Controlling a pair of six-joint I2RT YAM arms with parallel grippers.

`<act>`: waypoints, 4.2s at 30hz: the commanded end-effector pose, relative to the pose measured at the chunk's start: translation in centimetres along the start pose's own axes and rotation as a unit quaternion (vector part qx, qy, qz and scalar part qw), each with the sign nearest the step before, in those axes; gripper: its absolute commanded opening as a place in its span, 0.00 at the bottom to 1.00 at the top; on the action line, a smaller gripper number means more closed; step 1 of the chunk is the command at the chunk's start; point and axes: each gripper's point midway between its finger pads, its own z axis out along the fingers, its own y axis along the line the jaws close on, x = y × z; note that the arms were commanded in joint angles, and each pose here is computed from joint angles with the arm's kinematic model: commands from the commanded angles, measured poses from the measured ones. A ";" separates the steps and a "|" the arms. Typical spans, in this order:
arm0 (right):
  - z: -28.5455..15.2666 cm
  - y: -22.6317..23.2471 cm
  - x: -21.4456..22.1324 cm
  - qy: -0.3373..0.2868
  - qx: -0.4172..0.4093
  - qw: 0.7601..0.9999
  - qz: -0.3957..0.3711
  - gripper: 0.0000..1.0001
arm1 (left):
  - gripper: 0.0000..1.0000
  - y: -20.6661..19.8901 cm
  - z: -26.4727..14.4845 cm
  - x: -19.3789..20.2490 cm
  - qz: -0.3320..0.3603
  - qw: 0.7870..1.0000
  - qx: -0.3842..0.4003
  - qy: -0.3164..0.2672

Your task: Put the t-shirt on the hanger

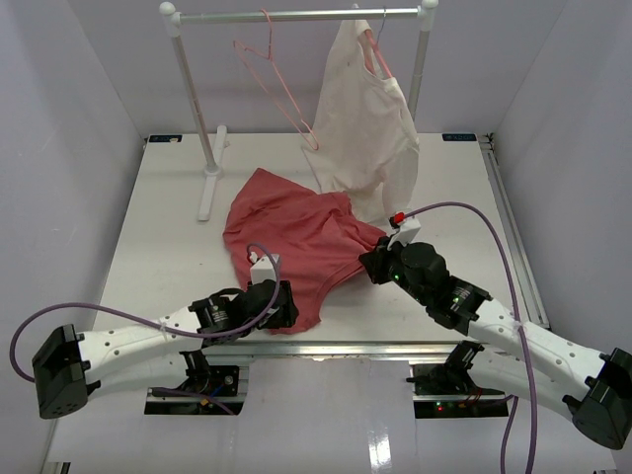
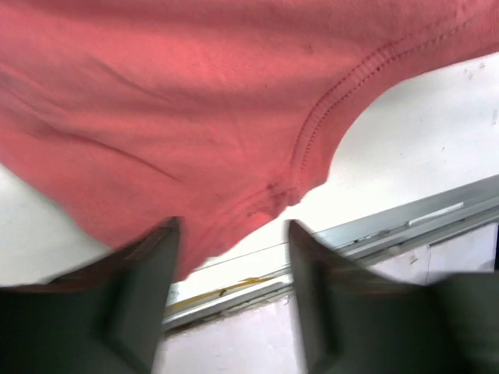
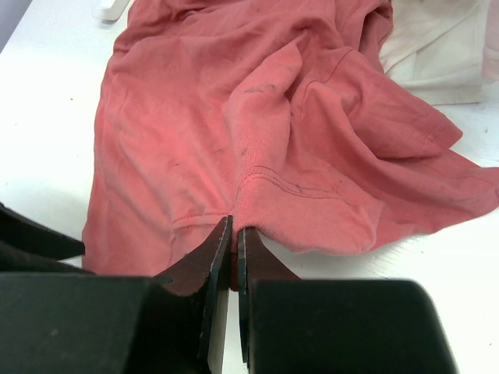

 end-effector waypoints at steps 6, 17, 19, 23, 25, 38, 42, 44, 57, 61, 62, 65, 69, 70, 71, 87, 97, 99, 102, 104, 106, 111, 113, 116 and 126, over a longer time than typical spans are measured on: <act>-0.3 0.2 -1.2 -0.026 -0.003 1.000 0.004 0.08 | 0.79 -2.1 1.6 0.9 0.082 0.996 -0.007 0.043; -0.2 0.1 -0.6 -0.025 -0.004 1.000 0.007 0.08 | 0.82 -6.2 4.6 0.2 0.114 0.993 -0.028 0.020; -0.3 -0.1 -0.6 -0.027 -0.003 1.000 0.007 0.08 | 0.81 -6.1 5.6 0.8 0.119 0.991 -0.044 0.029; -0.6 -0.2 -0.6 -0.030 -0.001 1.000 0.009 0.08 | 0.74 -4.7 7.0 1.6 0.115 0.989 -0.088 0.032; -0.7 -0.4 -0.6 -0.031 0.003 0.999 0.009 0.08 | 0.59 -3.8 7.1 2.0 0.111 0.987 -0.107 0.033; -3.3 -1.8 0.3 -0.010 0.031 0.999 0.036 0.08 | 0.00 -3.6 0.4 0.5 0.070 0.994 -0.081 0.037; -3.6 -1.8 0.8 -0.001 0.034 0.998 0.046 0.08 | 0.00 -3.3 -1.0 0.1 0.073 0.994 -0.071 0.038; -3.4 -1.8 0.8 0.011 0.044 0.998 0.048 0.08 | 0.00 -3.2 -1.3 -0.1 0.070 0.994 -0.072 0.037; 8.4 1.5 -1.8 0.091 0.085 0.992 -0.020 0.12 | 0.00 4.4 2.2 -11.5 -0.016 0.991 -0.127 -0.035; 12.9 2.2 -2.8 0.115 0.069 0.990 -0.039 0.31 | 0.16 6.5 3.6 -13.0 -0.029 0.986 -0.164 -0.034; 13.6 2.0 -2.8 0.121 0.070 0.989 -0.041 0.33 | 0.23 6.8 3.9 -13.4 -0.034 0.985 -0.165 -0.037; 15.5 1.2 -2.6 0.137 0.083 0.985 -0.058 0.45 | 0.71 7.5 4.5 -13.6 -0.042 0.983 -0.174 -0.033; 15.7 1.0 -3.6 0.133 0.087 0.984 -0.081 0.56 | 0.91 9.0 4.4 -14.0 -0.062 0.976 -0.202 -0.049; 15.5 1.0 -3.6 0.132 0.086 0.984 -0.084 0.57 | 0.92 9.1 4.2 -14.3 -0.068 0.975 -0.203 -0.056; 15.3 0.9 -3.6 0.132 0.086 0.984 -0.088 0.59 | 0.93 9.0 4.0 -14.5 -0.073 0.975 -0.201 -0.064; 19.5 -0.7 -3.0 0.119 0.133 0.978 -0.108 0.55 | 0.89 8.0 5.4 -14.8 -0.079 0.980 -0.161 -0.085; 21.9 -0.5 -1.3 0.099 0.152 0.981 -0.072 0.54 | 0.89 8.6 4.9 -14.3 -0.083 0.979 -0.155 -0.105; 22.0 -0.2 -1.0 0.098 0.154 0.981 -0.070 0.54 | 0.89 9.1 5.1 -13.9 -0.081 0.978 -0.160 -0.101; 21.9 0.3 -1.0 0.092 0.162 0.980 -0.072 0.55 | 0.89 9.5 5.3 -13.5 -0.084 0.979 -0.159 -0.098; 21.7 0.7 -1.2 0.088 0.169 0.979 -0.077 0.55 | 0.89 9.6 5.3 -13.4 -0.087 0.979 -0.156 -0.098; 21.5 1.0 -1.3 0.086 0.176 0.977 -0.082 0.56 | 0.89 9.7 5.1 -13.4 -0.091 0.979 -0.155 -0.101; 20.8 0.0 0.0 0.098 0.214 0.968 -0.087 0.55 | 0.89 9.5 4.9 -13.2 -0.097 0.980 -0.140 -0.107; 20.7 -0.5 0.8 0.103 0.227 0.964 -0.091 0.55 | 0.89 9.5 4.8 -13.2 -0.098 0.980 -0.138 -0.107; 20.5 -1.1 1.7 0.112 0.249 0.957 -0.102 0.55 | 0.89 9.3 4.7 -13.2 -0.097 0.980 -0.134 -0.107; 19.3 -2.7 2.6 0.109 0.308 0.938 -0.118 0.53 | 0.89 9.4 4.3 -13.3 -0.097 0.980 -0.133 -0.115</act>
